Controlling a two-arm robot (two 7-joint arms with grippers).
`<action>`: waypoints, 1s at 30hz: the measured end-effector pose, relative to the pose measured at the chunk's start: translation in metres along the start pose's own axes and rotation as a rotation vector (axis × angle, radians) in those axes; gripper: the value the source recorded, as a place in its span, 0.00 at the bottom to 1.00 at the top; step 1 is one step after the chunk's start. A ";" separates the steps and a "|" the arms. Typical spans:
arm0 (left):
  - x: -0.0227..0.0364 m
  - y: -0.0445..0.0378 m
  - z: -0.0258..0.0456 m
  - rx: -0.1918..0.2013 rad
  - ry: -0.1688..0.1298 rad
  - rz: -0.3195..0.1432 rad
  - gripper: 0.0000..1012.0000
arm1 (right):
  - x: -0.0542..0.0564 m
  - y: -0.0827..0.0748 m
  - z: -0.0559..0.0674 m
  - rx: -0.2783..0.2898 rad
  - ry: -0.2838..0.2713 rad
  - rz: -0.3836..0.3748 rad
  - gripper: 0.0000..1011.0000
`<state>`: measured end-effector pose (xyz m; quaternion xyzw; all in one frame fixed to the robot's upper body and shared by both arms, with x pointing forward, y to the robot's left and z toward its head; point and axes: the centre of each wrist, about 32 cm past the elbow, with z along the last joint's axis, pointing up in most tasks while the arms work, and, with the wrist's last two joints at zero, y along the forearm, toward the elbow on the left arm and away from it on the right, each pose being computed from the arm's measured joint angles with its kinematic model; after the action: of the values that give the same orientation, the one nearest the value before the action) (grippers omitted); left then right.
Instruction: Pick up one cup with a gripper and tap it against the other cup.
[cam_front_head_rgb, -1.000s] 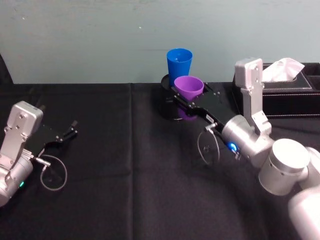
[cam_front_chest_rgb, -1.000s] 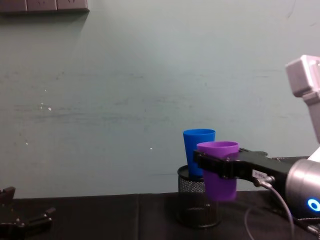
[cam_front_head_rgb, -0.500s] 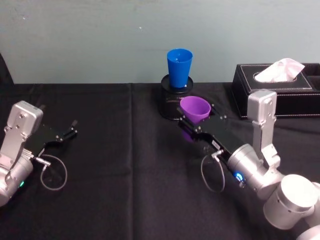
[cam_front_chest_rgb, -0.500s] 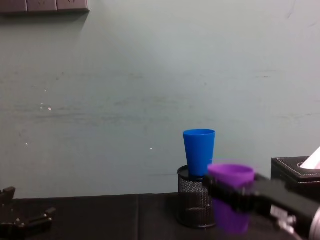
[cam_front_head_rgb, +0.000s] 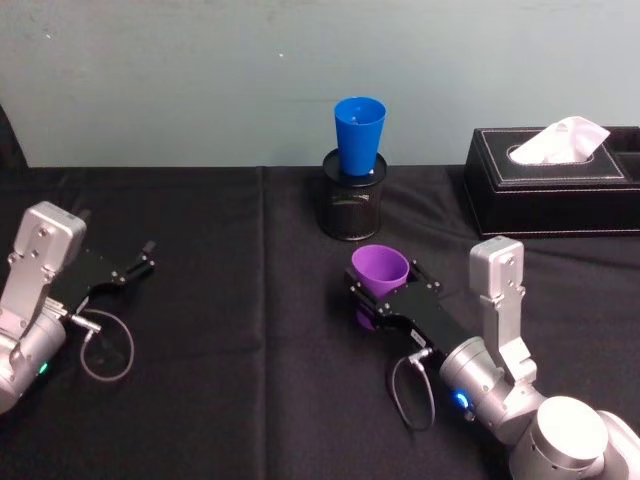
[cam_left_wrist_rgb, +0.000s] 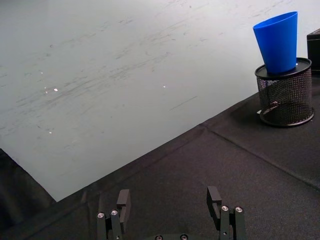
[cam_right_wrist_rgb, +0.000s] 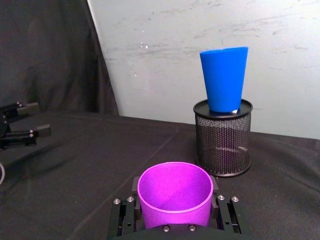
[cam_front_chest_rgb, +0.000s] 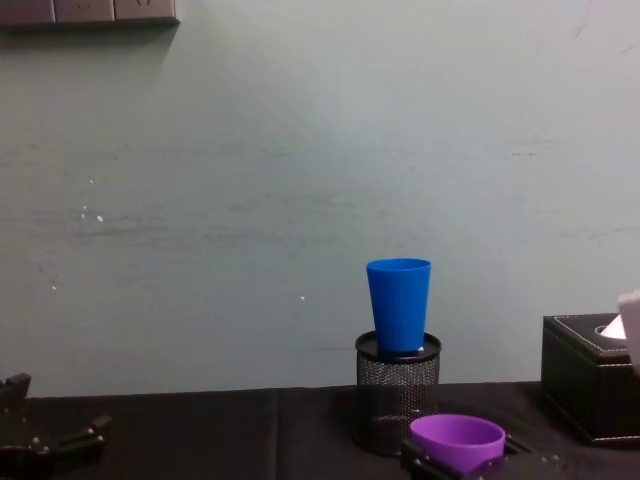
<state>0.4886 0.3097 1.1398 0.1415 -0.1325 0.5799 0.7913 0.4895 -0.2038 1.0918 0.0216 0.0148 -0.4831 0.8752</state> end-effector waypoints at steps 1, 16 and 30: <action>0.0000 0.0000 0.0000 0.000 0.000 0.000 0.99 | 0.000 0.000 -0.002 -0.003 -0.001 0.000 0.73; 0.0000 0.0000 0.0000 0.000 0.000 0.000 0.99 | 0.001 0.000 0.003 -0.012 0.003 0.008 0.99; 0.0000 0.0000 0.0000 0.000 0.000 0.000 0.99 | 0.010 -0.013 0.053 0.054 -0.091 -0.098 0.99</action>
<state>0.4886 0.3097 1.1398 0.1415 -0.1325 0.5799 0.7913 0.4845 -0.2220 1.1441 0.0224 -0.0368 -0.5260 0.8494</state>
